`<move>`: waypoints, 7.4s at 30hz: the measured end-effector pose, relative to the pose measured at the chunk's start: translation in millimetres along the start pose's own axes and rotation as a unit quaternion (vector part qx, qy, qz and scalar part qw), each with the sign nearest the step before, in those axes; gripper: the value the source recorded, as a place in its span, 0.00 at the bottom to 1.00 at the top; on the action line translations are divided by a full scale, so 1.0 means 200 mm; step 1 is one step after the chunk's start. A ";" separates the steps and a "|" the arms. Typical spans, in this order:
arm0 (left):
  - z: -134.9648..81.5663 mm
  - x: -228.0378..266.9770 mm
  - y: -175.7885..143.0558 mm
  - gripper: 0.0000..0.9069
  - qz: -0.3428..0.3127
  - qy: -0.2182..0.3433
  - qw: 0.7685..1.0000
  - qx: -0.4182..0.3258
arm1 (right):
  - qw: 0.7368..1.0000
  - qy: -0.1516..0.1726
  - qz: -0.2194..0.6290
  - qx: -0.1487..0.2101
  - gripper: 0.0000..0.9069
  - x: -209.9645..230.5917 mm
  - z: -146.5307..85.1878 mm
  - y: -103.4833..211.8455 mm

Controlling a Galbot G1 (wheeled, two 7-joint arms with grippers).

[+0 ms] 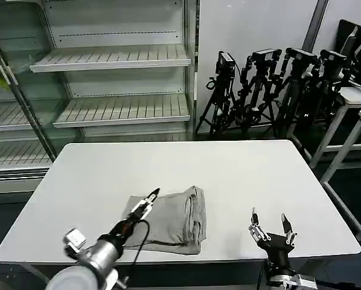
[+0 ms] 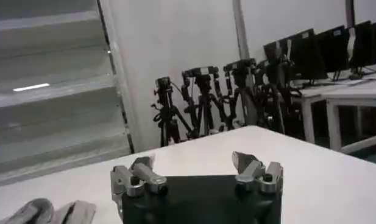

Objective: Fold and organize the clothes.

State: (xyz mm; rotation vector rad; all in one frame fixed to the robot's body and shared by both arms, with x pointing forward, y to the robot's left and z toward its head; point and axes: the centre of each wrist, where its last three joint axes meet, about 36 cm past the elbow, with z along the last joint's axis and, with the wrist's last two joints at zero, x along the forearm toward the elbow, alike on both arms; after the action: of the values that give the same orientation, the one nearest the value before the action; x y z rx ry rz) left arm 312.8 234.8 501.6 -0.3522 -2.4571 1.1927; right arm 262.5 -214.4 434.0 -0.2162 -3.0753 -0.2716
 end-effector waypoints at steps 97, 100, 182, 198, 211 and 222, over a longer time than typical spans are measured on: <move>-0.54 -0.06 0.55 0.06 -0.030 0.029 0.991 -0.130 | 1.000 -0.007 0.023 0.001 1.00 0.11 -0.17 -0.09; -0.72 0.05 0.58 0.06 -0.059 -0.006 0.985 -0.160 | 1.000 -0.010 0.017 -0.003 1.00 0.09 -0.17 -0.08; 0.23 -0.60 -0.09 1.00 0.089 -0.005 0.980 -0.180 | 0.998 -0.010 -0.017 0.057 1.00 0.02 -0.10 -0.04; 0.16 -0.06 0.19 1.00 -0.070 -0.173 0.901 -0.391 | 0.994 -0.030 -0.026 0.103 1.00 0.06 -0.07 0.00; 0.13 0.07 0.25 1.00 -0.117 -0.177 0.859 -0.466 | 0.993 -0.025 -0.023 0.117 1.00 0.07 -0.04 0.02; 0.13 0.14 0.23 1.00 -0.120 -0.174 0.853 -0.478 | 0.990 -0.015 -0.037 0.132 1.00 0.08 -0.03 0.06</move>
State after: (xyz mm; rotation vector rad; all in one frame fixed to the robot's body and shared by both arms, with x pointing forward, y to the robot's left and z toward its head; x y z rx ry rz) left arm 279.5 254.4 457.1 -0.0630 -3.1291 -0.1790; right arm 248.9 -201.3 443.5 -0.0947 -3.1078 0.1391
